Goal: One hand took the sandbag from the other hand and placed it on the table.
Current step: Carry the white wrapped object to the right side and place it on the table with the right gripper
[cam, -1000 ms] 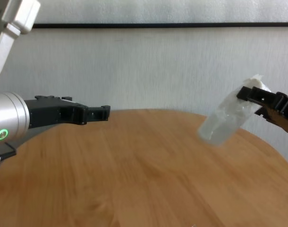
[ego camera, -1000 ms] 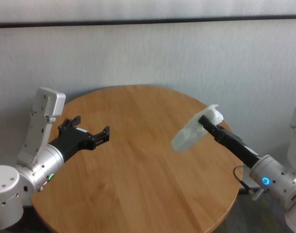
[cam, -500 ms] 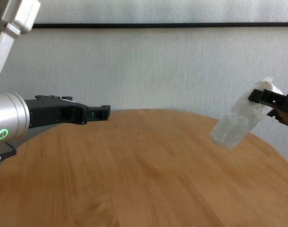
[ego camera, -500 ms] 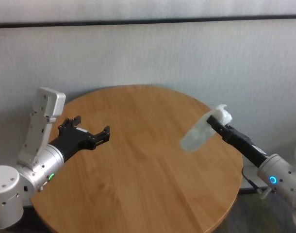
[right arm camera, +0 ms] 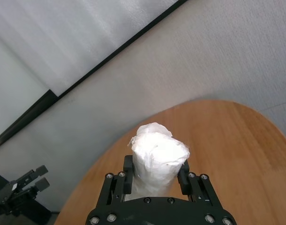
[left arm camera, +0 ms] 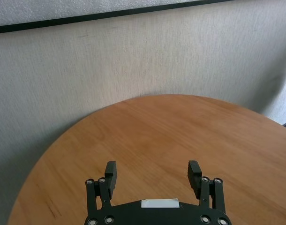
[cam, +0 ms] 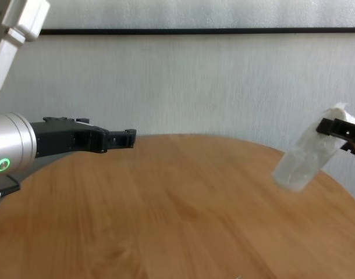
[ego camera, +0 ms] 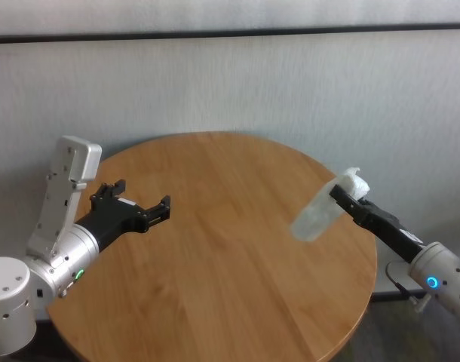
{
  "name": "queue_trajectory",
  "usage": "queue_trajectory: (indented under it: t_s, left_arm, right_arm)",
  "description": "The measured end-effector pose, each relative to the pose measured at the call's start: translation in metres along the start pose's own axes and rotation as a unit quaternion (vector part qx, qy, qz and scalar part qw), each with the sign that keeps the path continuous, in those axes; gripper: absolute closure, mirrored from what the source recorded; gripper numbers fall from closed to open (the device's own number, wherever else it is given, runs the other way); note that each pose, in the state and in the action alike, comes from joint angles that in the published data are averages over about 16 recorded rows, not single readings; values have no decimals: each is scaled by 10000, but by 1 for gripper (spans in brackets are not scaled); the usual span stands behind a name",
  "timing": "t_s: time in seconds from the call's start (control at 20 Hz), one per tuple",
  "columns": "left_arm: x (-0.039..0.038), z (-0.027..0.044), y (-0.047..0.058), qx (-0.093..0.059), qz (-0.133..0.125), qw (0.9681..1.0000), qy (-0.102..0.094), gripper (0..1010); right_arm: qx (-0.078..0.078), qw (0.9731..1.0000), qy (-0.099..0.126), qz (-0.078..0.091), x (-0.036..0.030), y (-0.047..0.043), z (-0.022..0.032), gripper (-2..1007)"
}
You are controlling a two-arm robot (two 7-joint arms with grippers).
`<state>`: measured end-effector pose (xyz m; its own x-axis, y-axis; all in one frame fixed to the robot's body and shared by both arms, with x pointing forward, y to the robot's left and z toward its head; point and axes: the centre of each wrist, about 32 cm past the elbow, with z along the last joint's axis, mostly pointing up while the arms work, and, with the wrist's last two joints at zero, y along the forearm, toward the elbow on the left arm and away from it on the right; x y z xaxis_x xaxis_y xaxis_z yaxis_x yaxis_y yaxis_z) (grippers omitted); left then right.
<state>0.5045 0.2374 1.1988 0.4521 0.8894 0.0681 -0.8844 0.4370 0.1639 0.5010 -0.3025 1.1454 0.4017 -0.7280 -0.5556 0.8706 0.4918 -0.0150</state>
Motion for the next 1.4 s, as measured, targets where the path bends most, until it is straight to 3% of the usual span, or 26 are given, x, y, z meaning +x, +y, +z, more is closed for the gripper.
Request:
queue_trajectory:
  t_s: [0.6,1.4]
  left_arm:
    - [0,0,0,-2,-1,10000,0,8]
    - [0,0,0,-1,-1,10000,0,8]
  right_arm:
    - [-267,9989,-320,-235,67,-13,54,461]
    - [-703,9930,-730,-602,155,75,132,461]
